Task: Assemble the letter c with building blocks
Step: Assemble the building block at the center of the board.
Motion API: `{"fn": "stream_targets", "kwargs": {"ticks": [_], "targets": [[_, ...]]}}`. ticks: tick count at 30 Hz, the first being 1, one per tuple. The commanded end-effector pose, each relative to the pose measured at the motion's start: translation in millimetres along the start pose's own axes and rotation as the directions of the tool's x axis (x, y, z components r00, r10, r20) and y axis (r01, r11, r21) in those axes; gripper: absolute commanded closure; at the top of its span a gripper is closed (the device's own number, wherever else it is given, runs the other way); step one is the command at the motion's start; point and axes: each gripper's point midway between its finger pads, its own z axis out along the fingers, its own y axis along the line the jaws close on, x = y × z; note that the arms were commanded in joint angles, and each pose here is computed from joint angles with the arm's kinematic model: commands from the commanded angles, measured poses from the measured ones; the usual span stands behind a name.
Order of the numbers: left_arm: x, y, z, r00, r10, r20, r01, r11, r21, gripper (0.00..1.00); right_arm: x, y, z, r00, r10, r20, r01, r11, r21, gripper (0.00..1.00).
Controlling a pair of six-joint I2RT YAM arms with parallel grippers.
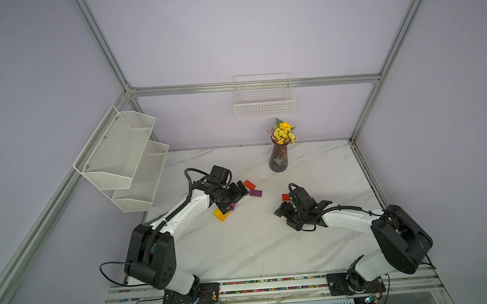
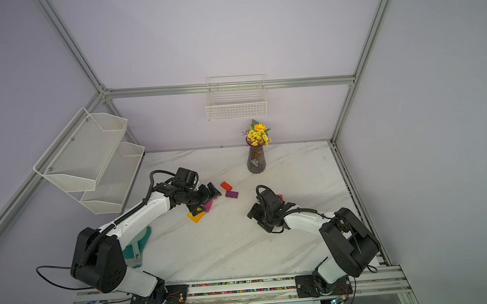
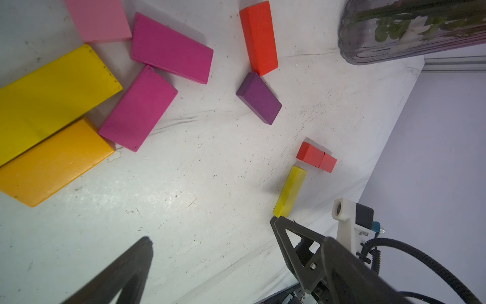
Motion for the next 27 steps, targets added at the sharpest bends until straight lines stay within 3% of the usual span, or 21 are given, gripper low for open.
{"fn": "stream_targets", "kwargs": {"ticks": [1, 27], "targets": [[-6.2, -15.1, -4.8, 0.999, 0.034, 0.02, -0.034, 0.999, 0.04, 0.0, -3.1, -10.7, 2.8, 0.999, 0.042, 0.005, -0.043, 0.999, 0.034, 0.21], [-7.8, -14.2, -0.4, 0.999, 0.033, 0.019, -0.034, 0.999, 0.04, 0.0, -10.7, -9.8, 8.9, 0.999, 0.048, -0.012, -0.047, 0.999, 0.026, 0.22]]}}
